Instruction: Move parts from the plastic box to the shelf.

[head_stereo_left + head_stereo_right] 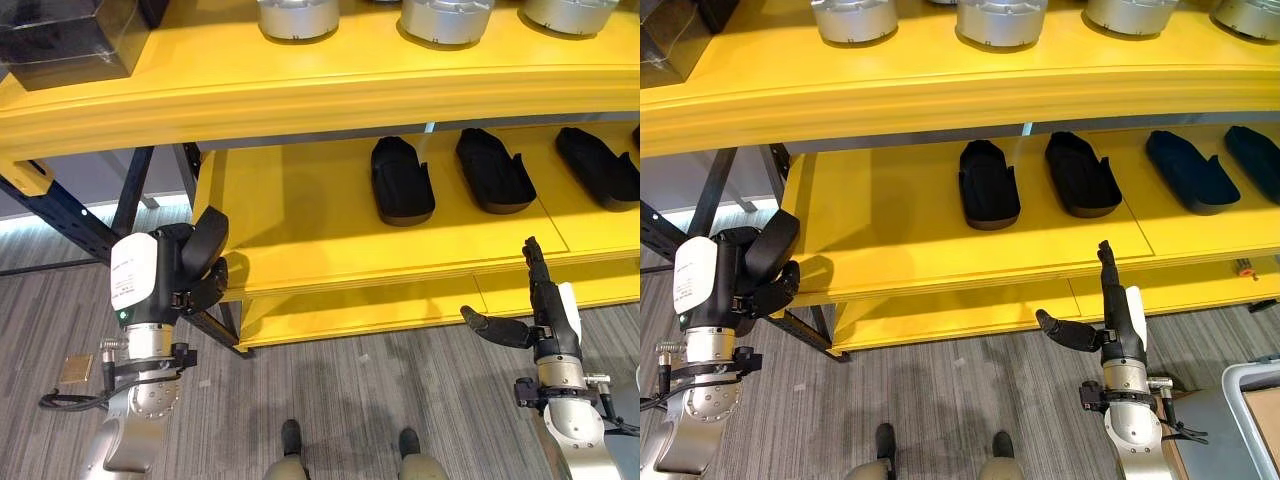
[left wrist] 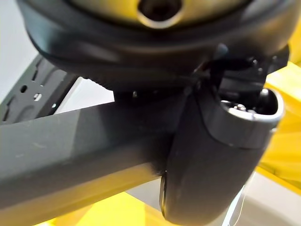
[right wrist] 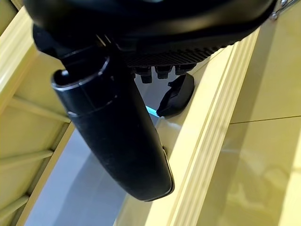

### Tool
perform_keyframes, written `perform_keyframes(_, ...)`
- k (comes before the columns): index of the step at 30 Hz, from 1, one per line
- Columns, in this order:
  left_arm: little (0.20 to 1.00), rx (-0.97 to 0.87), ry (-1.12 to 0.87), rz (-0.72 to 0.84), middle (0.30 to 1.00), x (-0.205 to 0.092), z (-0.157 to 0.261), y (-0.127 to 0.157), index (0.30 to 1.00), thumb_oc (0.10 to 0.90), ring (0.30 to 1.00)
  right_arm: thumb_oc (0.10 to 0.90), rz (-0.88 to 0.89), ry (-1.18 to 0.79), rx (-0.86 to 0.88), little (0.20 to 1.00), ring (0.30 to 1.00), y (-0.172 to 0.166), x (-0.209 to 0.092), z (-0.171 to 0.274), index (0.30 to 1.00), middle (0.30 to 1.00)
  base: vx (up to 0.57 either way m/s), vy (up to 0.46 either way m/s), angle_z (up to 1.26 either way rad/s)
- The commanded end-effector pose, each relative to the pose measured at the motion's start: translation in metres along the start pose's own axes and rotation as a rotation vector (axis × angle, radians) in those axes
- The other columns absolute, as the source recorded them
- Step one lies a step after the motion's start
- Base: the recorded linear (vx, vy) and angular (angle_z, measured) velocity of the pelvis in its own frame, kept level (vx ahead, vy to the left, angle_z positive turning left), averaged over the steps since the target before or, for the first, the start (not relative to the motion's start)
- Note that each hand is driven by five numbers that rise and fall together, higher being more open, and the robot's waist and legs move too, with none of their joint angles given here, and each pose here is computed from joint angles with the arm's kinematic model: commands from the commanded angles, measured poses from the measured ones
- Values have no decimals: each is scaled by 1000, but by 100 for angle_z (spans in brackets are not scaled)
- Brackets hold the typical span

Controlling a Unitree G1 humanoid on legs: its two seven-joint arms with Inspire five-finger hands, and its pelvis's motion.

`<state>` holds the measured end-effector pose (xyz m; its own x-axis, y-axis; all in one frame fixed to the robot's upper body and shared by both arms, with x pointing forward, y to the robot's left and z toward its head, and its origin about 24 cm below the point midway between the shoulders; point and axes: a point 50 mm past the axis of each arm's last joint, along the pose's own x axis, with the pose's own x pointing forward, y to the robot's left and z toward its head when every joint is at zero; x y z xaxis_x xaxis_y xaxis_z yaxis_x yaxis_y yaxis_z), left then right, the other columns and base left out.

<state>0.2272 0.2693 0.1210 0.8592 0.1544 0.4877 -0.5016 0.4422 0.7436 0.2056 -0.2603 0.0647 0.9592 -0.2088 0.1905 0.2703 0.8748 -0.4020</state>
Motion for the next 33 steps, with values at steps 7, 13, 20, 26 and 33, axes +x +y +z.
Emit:
perform_keyframes(7,300,320,-243,450,300,82,22,93,300,400,300,900,-69,-263,-19,1000,1000,-19,22,45,1000,1000,-4,22,-9)
perform_keyframes(13,300,493,-339,352,300,110,32,104,300,400,300,900,-23,-258,-36,1000,1000,-16,21,43,1000,1000,-8,23,-6)
perform_keyframes(20,300,473,-348,165,300,110,31,98,300,400,300,900,-33,-234,-35,1000,1000,-19,23,40,1000,1000,-9,10,-7)
perform_keyframes(26,300,409,-401,-154,300,126,53,128,300,400,300,900,-12,-193,7,1000,1000,-20,22,34,1000,1000,-2,-13,4)
perform_keyframes(33,300,330,-433,-397,300,124,70,144,300,400,300,900,20,-208,47,1000,1000,-19,18,34,1000,1000,10,-11,10)
